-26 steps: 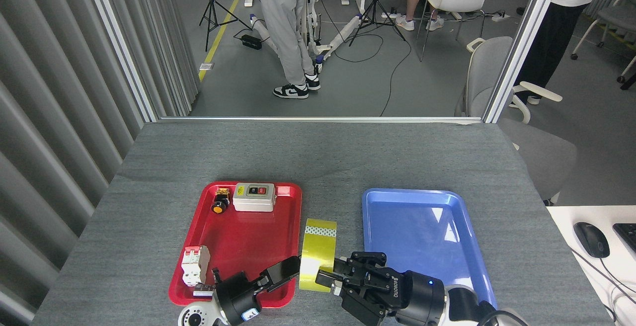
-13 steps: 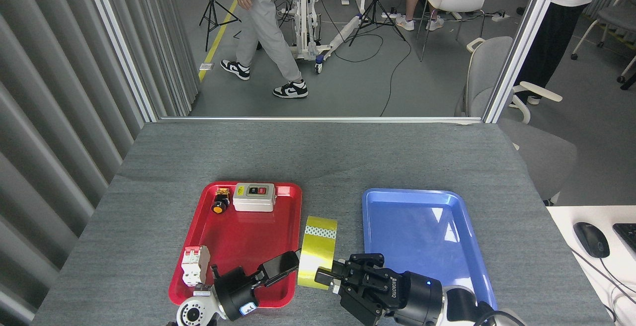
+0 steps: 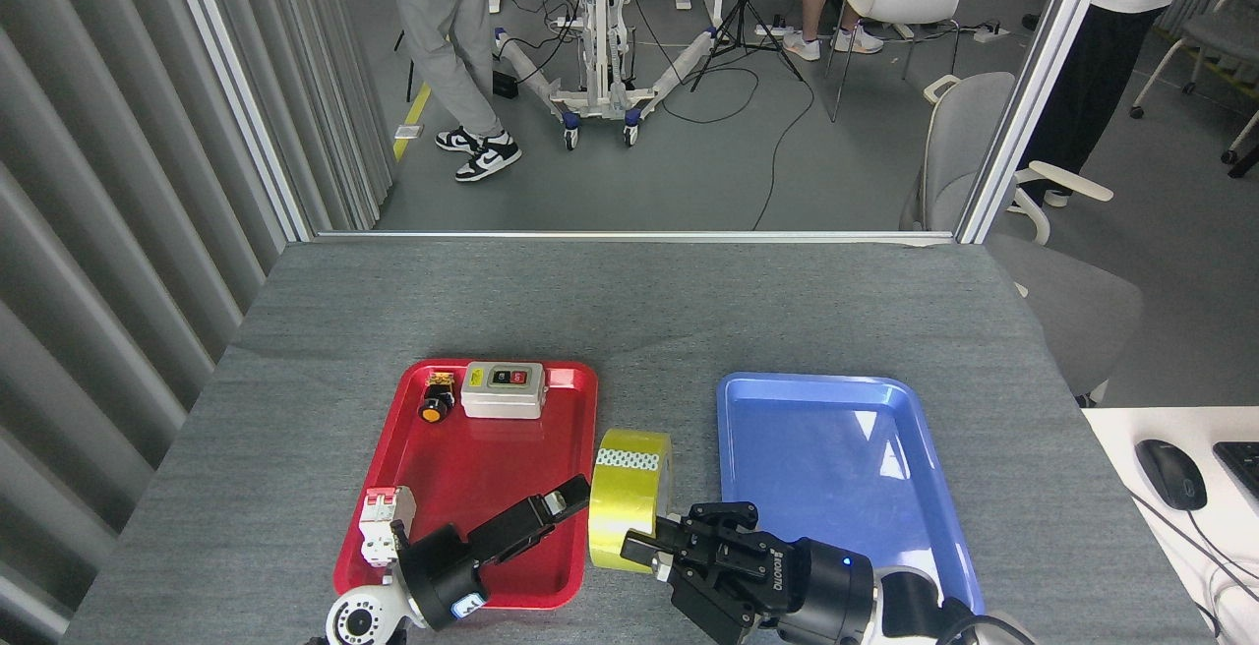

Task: Place and move tape with both arms
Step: 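Move the right gripper to the upright tape and grasp it, then carry the tape with the right gripper over the blue tray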

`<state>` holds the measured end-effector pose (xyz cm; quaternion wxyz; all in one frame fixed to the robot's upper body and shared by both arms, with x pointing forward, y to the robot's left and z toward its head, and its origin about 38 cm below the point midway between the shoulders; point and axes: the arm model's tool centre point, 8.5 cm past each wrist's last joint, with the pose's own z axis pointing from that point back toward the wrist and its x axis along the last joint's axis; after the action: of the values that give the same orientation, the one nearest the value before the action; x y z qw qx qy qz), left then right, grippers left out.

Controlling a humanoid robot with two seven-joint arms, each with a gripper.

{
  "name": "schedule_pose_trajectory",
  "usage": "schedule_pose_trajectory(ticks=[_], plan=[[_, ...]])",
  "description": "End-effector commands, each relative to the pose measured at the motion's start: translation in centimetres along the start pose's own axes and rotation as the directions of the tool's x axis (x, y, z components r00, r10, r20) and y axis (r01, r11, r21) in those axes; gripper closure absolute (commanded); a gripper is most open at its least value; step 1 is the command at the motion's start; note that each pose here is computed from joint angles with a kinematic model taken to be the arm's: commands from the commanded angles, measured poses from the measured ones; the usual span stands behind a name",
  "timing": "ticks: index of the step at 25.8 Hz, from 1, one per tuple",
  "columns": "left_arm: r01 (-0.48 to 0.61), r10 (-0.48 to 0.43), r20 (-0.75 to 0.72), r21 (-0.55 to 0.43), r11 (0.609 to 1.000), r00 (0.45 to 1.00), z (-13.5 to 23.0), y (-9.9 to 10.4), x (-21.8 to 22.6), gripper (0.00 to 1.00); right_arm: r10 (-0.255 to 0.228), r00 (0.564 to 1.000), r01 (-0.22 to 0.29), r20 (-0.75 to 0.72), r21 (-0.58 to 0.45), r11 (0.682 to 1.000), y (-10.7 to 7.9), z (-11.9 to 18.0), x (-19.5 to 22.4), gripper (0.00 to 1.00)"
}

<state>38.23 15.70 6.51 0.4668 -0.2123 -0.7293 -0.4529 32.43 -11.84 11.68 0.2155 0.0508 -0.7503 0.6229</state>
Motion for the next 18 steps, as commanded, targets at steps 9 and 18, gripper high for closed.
schedule_pose_trajectory(ticks=[9, 18], plan=[[0.211, -0.196, -0.189, 0.059, 0.976, 0.962, 1.4, 3.0, -1.1, 0.00, 0.042, 0.994, -0.049, -0.097, -0.072, 0.996, -2.9, 3.1, -1.9, 0.94], [0.455, -0.330, -0.376, 0.318, 0.832, 0.866, 5.4, 7.8, -1.2, 0.00, 0.093, 0.950, -0.109, -0.298, -0.039, 0.993, -5.3, 10.7, -5.2, 0.94]])
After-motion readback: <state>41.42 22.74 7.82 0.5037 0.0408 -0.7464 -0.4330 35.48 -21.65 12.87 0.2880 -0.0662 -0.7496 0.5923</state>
